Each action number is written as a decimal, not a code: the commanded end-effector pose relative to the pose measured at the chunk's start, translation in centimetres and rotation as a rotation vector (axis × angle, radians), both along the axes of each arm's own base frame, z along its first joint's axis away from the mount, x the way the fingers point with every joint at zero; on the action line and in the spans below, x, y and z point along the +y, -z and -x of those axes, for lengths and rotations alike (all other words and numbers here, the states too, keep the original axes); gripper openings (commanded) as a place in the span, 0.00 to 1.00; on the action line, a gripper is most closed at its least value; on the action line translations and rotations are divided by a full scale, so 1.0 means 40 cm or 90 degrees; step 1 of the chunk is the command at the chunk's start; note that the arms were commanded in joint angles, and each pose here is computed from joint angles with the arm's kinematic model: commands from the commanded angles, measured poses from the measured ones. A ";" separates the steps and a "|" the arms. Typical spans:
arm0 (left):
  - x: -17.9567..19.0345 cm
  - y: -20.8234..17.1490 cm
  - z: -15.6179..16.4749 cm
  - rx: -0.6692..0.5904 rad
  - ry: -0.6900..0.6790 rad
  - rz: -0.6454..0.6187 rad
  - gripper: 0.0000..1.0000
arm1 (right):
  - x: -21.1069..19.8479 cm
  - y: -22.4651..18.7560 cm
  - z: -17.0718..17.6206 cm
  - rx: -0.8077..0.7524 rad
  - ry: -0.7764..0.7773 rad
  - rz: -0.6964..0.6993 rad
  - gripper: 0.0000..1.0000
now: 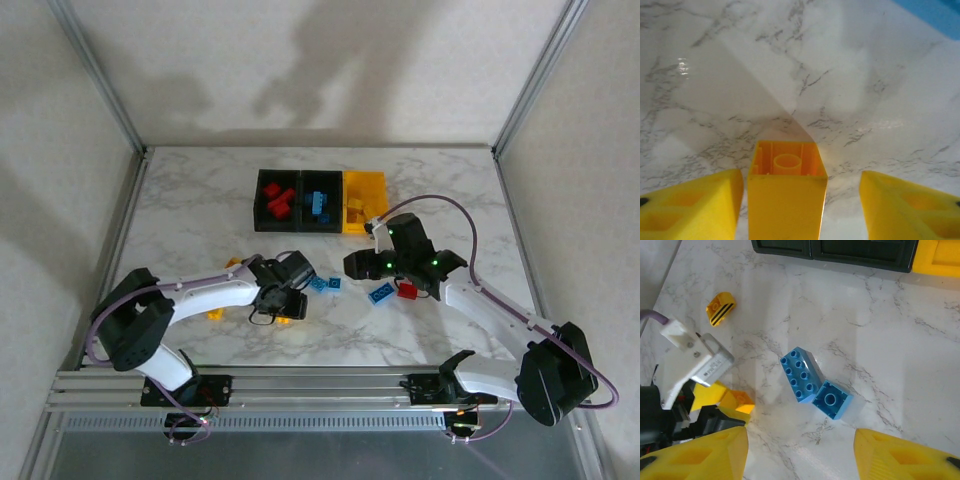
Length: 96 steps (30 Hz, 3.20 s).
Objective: Sort the legos into containers by color
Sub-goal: Pick up the lego from the middle-left of the table, then place the lego in the container, then pick up the lego from the middle-right of the table.
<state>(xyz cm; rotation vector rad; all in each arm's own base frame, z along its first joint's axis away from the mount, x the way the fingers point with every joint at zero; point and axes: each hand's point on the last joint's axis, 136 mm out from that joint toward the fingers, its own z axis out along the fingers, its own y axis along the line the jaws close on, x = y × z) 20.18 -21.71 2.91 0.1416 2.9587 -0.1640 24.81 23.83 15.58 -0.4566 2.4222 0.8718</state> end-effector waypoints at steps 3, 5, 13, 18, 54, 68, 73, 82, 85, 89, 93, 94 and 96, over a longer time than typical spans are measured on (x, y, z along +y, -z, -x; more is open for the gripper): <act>0.018 0.010 0.002 0.001 -0.014 -0.033 0.37 | -0.001 0.015 0.009 -0.006 -0.012 0.013 0.58; 0.011 -0.005 -0.011 -0.012 -0.014 -0.031 0.28 | -0.003 0.018 0.008 -0.006 -0.010 0.015 0.58; -0.031 -0.084 -0.086 -0.069 -0.006 -0.025 0.20 | -0.033 -0.011 -0.011 -0.024 0.045 0.006 0.57; -0.096 -0.162 -0.166 -0.115 0.001 0.008 0.20 | -0.118 -0.020 -0.053 -0.010 0.145 -0.013 0.57; -0.488 -0.262 -0.737 -0.310 -0.067 0.177 0.50 | -0.295 -0.007 -0.061 0.008 0.331 -0.009 0.57; -0.507 -0.457 -0.610 -0.328 -0.008 0.264 0.56 | -0.314 -0.002 -0.077 0.025 0.367 0.016 0.59; -0.470 -0.486 -0.527 -0.326 0.010 0.286 0.57 | -0.353 0.035 -0.084 0.054 0.415 0.076 0.61; -0.324 -0.454 -0.381 -0.309 -0.004 0.286 0.59 | -0.439 0.139 -0.112 0.094 0.455 0.251 0.70; -0.271 -0.420 -0.338 -0.298 -0.022 0.275 0.62 | -0.440 0.171 -0.124 0.109 0.446 0.275 0.71; -0.209 -0.378 -0.299 -0.288 -0.047 0.247 0.62 | -0.450 0.220 -0.140 0.129 0.445 0.314 0.71; -0.178 -0.366 -0.274 -0.284 -0.064 0.246 0.62 | -0.450 0.253 -0.152 0.139 0.442 0.327 0.71; -0.174 -0.364 -0.268 -0.282 -0.067 0.250 0.62 | -0.448 0.262 -0.154 0.143 0.440 0.329 0.71; -0.165 -0.362 -0.259 -0.280 -0.073 0.253 0.62 | -0.445 0.277 -0.156 0.151 0.437 0.331 0.69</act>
